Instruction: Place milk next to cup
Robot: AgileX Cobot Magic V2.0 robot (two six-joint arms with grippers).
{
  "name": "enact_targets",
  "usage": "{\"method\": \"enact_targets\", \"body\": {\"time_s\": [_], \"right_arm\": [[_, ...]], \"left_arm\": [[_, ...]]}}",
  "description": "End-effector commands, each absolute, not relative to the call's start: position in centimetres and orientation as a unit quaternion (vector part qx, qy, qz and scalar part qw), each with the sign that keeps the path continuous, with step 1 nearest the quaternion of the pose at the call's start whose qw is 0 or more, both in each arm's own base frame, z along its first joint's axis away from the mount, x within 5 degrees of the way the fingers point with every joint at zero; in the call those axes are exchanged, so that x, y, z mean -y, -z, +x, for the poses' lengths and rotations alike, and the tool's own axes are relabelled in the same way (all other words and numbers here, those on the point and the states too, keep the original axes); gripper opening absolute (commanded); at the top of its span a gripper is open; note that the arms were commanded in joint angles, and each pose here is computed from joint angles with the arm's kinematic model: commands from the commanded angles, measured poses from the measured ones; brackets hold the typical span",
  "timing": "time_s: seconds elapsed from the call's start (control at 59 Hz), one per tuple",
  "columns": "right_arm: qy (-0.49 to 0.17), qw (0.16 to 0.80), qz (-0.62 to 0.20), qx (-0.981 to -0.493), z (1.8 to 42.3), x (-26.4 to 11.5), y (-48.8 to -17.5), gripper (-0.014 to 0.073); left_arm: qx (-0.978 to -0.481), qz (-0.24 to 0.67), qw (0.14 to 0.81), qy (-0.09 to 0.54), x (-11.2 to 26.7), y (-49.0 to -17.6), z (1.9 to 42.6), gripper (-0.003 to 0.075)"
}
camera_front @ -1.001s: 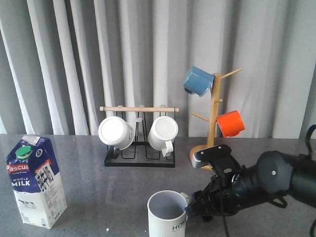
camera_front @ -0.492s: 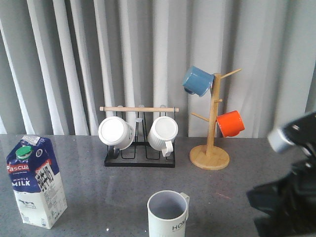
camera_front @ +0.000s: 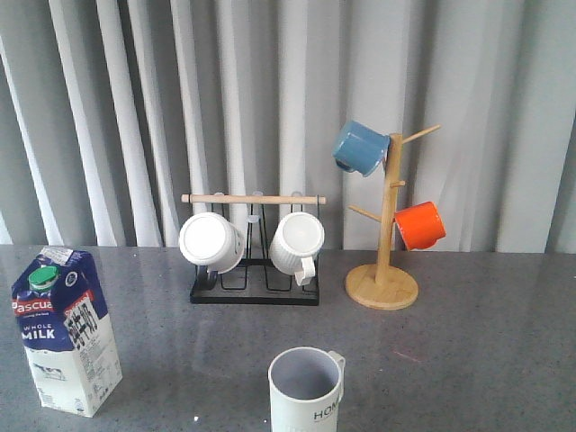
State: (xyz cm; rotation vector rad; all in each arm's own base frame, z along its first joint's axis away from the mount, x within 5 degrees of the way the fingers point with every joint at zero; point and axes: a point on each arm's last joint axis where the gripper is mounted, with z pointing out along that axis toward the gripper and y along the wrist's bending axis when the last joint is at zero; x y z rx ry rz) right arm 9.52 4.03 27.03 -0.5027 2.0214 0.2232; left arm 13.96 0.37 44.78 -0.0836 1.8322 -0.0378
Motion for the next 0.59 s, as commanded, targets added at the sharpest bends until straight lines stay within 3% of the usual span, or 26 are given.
{"method": "enact_targets", "body": {"time_s": [0.0,0.339,0.577], "right_arm": [[-0.090,0.519,-0.197,-0.827,9.6,-3.9,-26.6,-0.0008],[-0.100,0.501,-0.183,-0.840,9.5,-3.9,-25.9,-0.0005],[-0.103,0.500,-0.179,-0.841,9.5,-3.9,-25.9,-0.0005]], "left_arm": [[-0.768,-0.029,0.640,0.026,-0.2,-47.0,13.8,0.0465],[-0.829,0.040,0.556,0.046,0.8,-53.7,15.9,0.0503],[-0.865,0.021,0.500,0.039,0.3,-53.9,21.0,0.0512]]}}
